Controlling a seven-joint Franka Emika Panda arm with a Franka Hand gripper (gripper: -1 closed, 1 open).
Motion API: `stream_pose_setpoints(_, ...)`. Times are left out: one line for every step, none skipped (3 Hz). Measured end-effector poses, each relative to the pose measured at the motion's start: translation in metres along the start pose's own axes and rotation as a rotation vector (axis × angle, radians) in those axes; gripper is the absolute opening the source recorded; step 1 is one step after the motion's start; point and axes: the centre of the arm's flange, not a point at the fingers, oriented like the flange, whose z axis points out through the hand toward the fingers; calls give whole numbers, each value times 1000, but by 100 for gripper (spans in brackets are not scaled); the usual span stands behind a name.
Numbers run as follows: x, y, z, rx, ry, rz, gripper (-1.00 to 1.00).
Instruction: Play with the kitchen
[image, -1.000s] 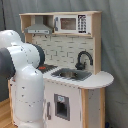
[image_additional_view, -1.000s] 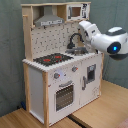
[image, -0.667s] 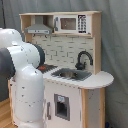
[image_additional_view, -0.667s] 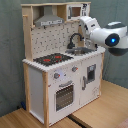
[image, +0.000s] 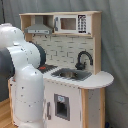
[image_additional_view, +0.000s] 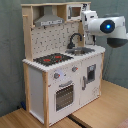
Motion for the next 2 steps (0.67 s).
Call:
stream_pose_setpoints(6, 18, 16, 38, -87, 86, 100)
stream_pose_setpoints(4, 23, 32, 77, -167, 155, 100)
